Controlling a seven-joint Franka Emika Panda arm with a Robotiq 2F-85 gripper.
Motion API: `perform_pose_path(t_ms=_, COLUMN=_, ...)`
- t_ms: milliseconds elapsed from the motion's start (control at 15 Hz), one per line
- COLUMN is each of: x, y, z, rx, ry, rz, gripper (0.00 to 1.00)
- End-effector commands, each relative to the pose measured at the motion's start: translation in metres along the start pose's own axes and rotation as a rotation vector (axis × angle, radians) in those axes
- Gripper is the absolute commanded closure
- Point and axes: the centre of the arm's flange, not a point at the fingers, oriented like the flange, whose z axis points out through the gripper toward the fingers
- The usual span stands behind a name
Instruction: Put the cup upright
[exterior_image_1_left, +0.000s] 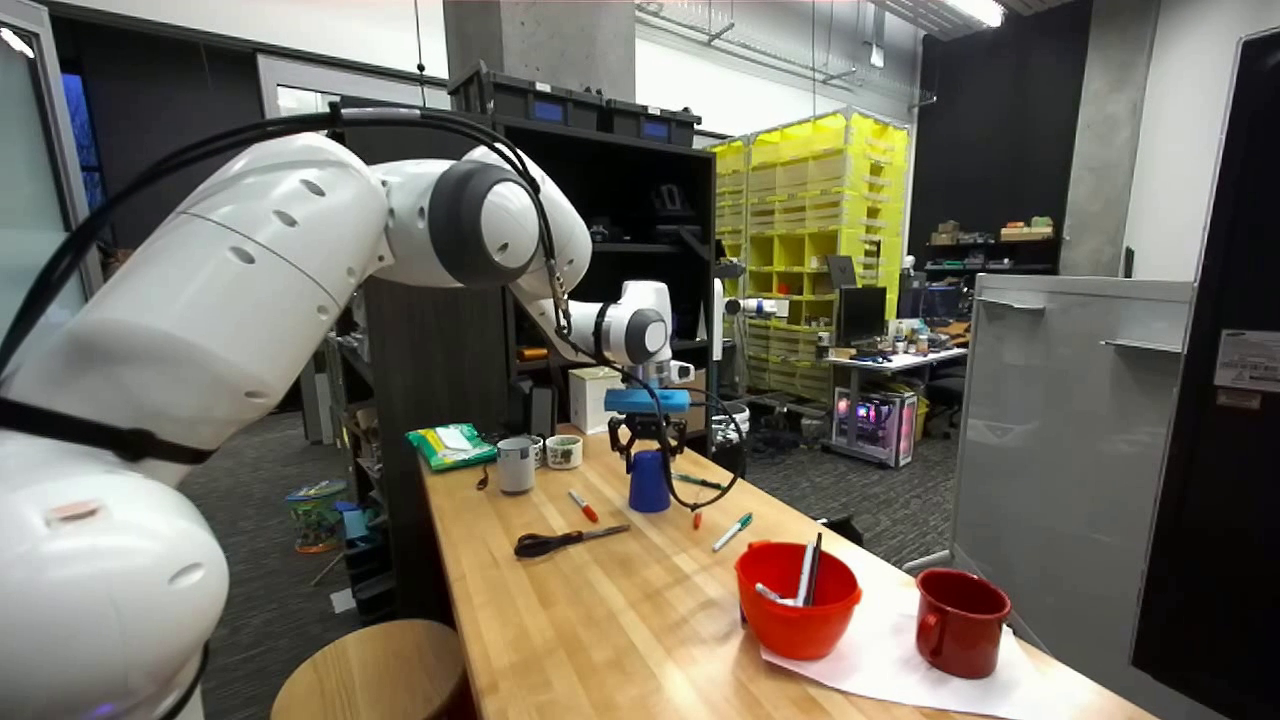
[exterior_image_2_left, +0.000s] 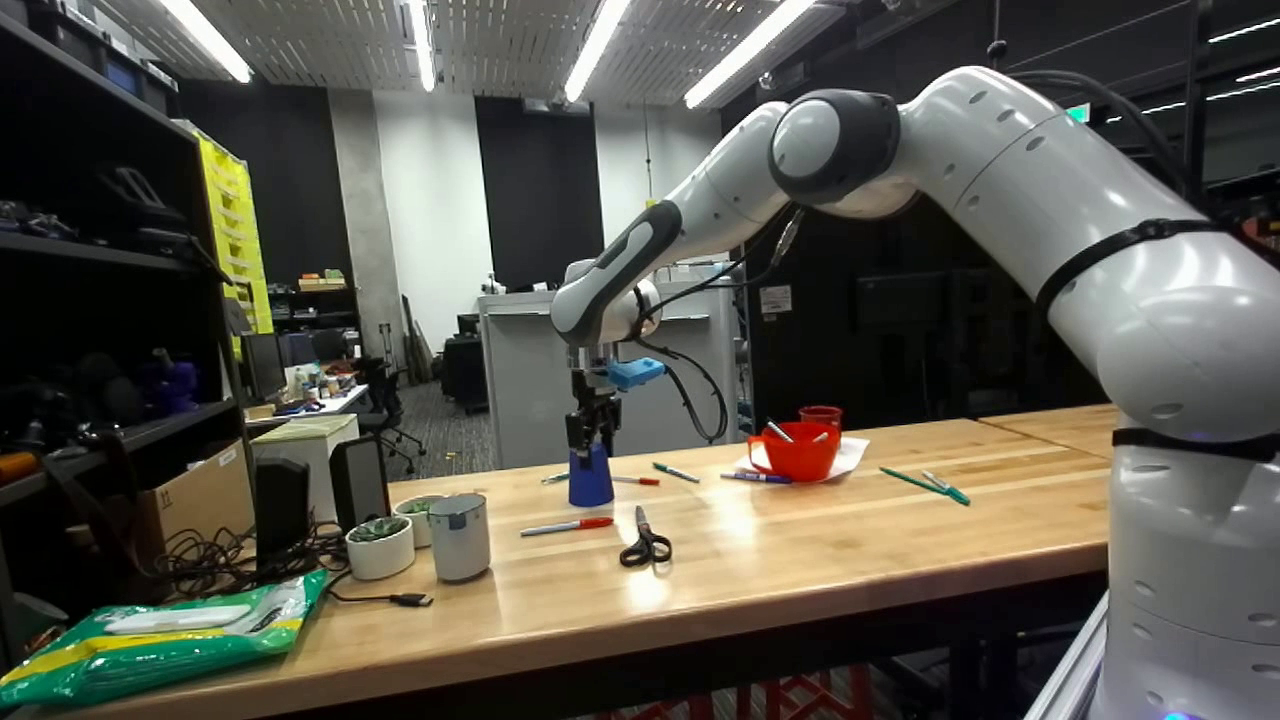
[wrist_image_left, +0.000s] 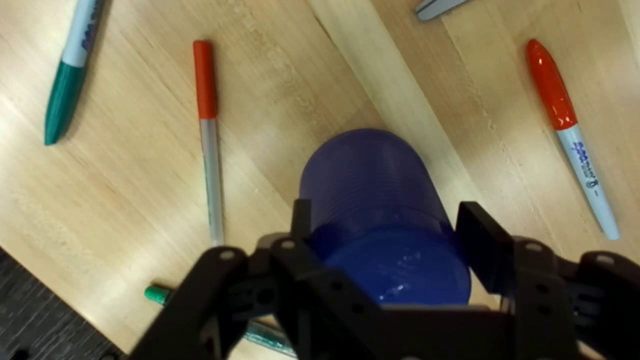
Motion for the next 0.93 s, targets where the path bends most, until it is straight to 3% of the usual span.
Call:
perform_pose_path(t_ms=0, x=-0.012, y=-0.013, z=-0.006, rx=0.001, ry=0.055, rz=-0.037, gripper=0.53)
perform_pose_path(t_ms=867, x=-0.030, y=-0.031, z=-0.052, rx=-0.049, ry=0.252, rz=-0.049, gripper=0.53)
